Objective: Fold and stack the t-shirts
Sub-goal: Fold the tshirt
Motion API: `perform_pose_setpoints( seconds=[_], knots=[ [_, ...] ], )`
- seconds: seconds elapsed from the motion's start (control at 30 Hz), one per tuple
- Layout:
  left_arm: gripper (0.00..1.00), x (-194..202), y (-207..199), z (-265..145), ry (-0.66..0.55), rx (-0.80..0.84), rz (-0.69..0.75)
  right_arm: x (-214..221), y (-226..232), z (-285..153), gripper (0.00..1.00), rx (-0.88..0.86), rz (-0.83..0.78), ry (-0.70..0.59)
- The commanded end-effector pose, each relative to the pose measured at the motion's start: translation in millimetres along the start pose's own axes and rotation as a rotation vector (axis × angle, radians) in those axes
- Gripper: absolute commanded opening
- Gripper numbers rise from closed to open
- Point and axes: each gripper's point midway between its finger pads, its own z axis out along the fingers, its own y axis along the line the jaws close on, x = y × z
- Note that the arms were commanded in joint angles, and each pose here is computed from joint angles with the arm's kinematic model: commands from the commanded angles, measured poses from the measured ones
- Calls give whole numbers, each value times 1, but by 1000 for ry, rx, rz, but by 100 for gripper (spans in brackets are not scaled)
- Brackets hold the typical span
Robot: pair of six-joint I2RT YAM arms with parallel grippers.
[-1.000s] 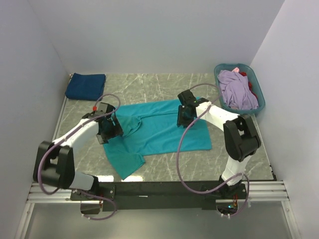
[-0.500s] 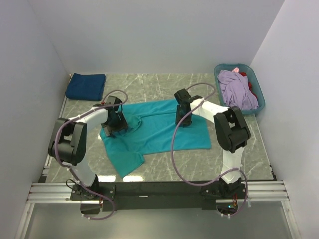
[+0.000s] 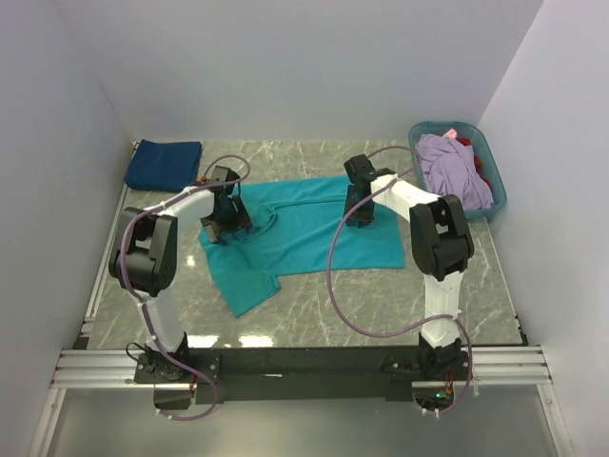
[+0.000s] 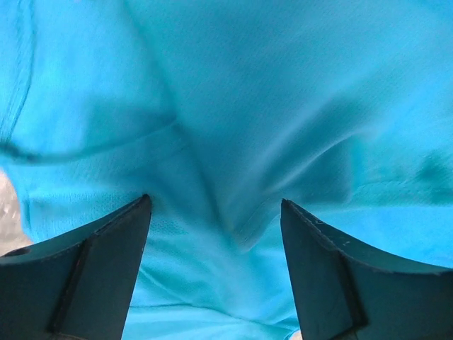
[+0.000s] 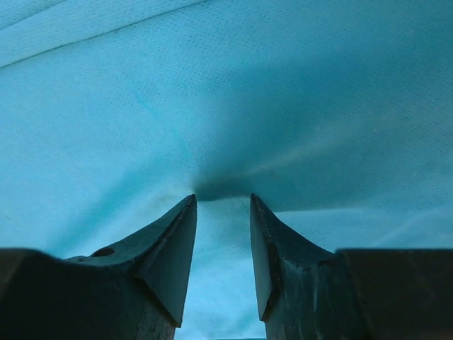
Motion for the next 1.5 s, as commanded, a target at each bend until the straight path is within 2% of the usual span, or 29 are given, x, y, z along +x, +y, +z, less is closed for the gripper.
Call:
perform_pose_setpoints(
  seconds=[0.0, 0.13, 0.27, 0.5, 0.63, 0.87, 1.47],
  knots=[
    [80, 10, 14, -23, -14, -18, -13, 0, -2, -33, 44, -24, -7, -35],
    [80, 25, 41, -67, -100, -15, -72, 20, -18, -55, 48, -31, 7, -53],
    [77, 46, 67, -81, -120, -46, -102, 46, -39, -73, 52, -22, 26, -71],
    [67, 69, 81, -61, -74, -67, -109, 66, -67, -78, 52, -7, 84, -100],
    [63, 65, 79, -51, -81, -79, -121, 69, -85, -76, 52, 12, 119, -106],
    [49, 62, 84, -43, -84, -122, -116, 68, -105, -78, 51, 14, 171, -117],
    [39, 76, 103, -33, -54, -189, -77, 71, -124, -74, 50, 50, 203, -113]
  ],
)
